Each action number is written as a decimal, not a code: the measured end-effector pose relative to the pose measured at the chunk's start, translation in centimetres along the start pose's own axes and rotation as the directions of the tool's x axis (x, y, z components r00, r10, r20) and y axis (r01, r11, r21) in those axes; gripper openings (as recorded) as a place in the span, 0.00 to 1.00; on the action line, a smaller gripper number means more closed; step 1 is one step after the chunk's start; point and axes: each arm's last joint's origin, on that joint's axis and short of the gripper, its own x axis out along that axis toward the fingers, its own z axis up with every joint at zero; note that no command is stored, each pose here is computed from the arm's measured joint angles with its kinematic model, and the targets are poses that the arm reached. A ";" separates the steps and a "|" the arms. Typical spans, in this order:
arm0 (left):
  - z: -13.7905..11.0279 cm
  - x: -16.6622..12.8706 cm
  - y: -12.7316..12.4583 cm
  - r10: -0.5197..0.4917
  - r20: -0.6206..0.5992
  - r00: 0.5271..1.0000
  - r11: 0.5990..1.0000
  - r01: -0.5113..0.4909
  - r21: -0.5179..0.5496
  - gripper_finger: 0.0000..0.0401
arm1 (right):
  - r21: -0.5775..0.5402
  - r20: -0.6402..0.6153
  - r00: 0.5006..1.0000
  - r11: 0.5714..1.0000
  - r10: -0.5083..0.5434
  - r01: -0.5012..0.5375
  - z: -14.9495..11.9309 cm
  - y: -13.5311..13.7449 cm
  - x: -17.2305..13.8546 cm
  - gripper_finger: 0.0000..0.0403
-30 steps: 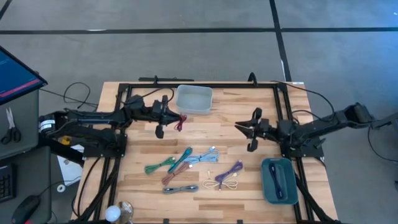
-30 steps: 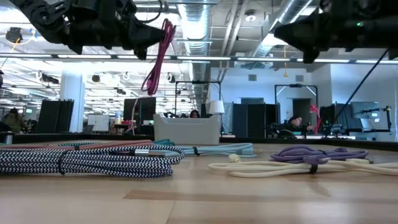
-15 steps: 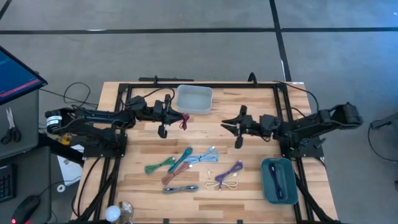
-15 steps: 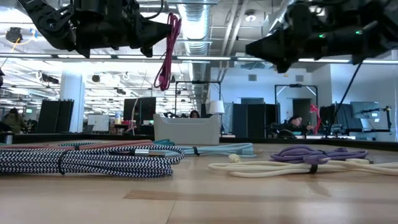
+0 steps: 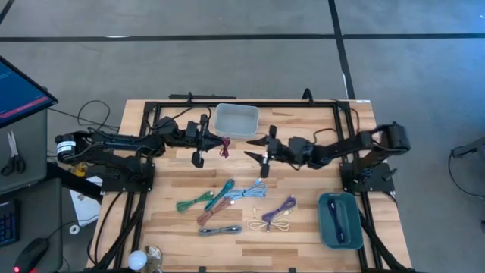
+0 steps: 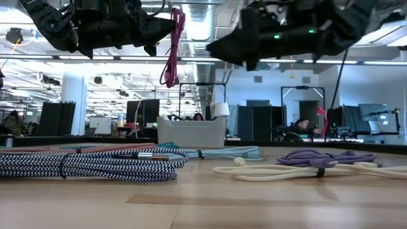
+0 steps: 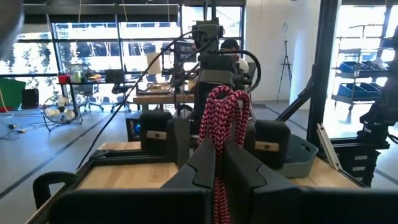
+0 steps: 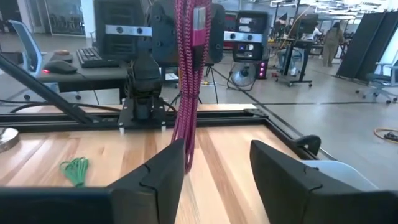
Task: Pick & Place USB Port
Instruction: Put the pink patterned charger cable into the blue bin, then put the bottom light blue charger cable into the gray bin
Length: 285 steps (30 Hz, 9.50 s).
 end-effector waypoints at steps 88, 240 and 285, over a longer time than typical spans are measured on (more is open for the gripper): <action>1.3 -2.9 -1.2 -0.015 -0.196 0.981 0.996 -0.001 -0.086 0.33 | -0.016 -0.080 0.993 0.996 -0.084 0.083 1.7 -1.8 -1.8 0.00; 0.6 -4.2 -0.8 0.003 -0.324 0.946 0.994 -0.038 -0.102 0.27 | 0.036 -0.524 0.834 0.974 -0.173 0.225 6.0 3.3 -14.8 0.19; 3.1 -8.0 -3.1 -0.099 -0.305 0.947 0.991 0.066 -0.116 0.27 | 0.229 -0.748 0.631 0.972 0.205 -0.044 -6.1 5.8 -3.5 0.19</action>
